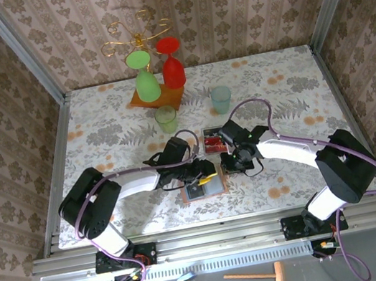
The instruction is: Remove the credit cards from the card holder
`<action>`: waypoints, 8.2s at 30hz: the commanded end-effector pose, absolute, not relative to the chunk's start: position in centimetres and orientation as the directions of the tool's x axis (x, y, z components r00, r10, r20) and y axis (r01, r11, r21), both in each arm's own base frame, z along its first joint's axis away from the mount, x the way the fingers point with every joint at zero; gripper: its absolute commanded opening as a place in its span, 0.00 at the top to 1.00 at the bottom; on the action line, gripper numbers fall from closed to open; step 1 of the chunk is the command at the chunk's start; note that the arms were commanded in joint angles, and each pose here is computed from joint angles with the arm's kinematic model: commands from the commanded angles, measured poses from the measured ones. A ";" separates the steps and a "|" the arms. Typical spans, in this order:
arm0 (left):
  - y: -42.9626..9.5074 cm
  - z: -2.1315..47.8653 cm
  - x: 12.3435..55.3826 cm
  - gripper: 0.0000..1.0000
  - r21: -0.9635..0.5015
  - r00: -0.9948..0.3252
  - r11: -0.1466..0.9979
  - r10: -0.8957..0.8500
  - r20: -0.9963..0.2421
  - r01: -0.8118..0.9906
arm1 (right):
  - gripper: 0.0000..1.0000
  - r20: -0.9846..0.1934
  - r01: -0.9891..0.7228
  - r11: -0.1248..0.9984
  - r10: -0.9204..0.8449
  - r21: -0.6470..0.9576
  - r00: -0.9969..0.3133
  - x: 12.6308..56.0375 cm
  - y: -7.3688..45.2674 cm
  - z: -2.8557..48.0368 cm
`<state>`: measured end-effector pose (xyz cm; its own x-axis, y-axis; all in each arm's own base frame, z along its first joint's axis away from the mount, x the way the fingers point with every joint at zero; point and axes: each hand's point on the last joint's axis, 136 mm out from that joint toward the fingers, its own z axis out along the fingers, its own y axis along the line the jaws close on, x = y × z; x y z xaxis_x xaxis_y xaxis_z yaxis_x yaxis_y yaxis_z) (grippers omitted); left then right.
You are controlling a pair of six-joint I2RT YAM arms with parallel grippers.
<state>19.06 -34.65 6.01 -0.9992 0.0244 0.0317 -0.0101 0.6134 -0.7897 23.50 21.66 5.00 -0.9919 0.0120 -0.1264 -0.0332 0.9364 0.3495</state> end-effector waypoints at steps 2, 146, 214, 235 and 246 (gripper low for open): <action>-35.3 5.8 19.0 0.60 -0.782 -0.998 0.623 0.042 0.036 -0.002 | 0.88 -0.110 -0.014 0.951 0.021 0.310 -0.994 22.9 20.5 4.0; -26.5 5.7 19.6 0.96 -0.706 -0.999 0.708 -0.050 -0.002 -0.034 | 0.71 -0.025 0.042 0.789 0.073 0.613 -0.997 23.3 30.5 4.8; -25.1 1.1 17.6 1.00 -0.617 -0.996 0.784 -0.026 0.080 -0.070 | 0.78 0.071 0.132 0.735 0.113 0.665 -0.991 22.4 29.7 1.7; -25.1 1.1 17.6 1.00 -0.615 -0.996 0.786 -0.027 0.081 -0.072 | 0.79 0.077 0.149 0.693 0.135 0.705 -0.988 22.6 29.7 2.2; -25.1 1.0 17.5 1.00 -0.615 -0.996 0.785 -0.027 0.083 -0.073 | 0.81 0.097 0.161 0.682 0.132 0.713 -0.987 22.5 30.0 1.7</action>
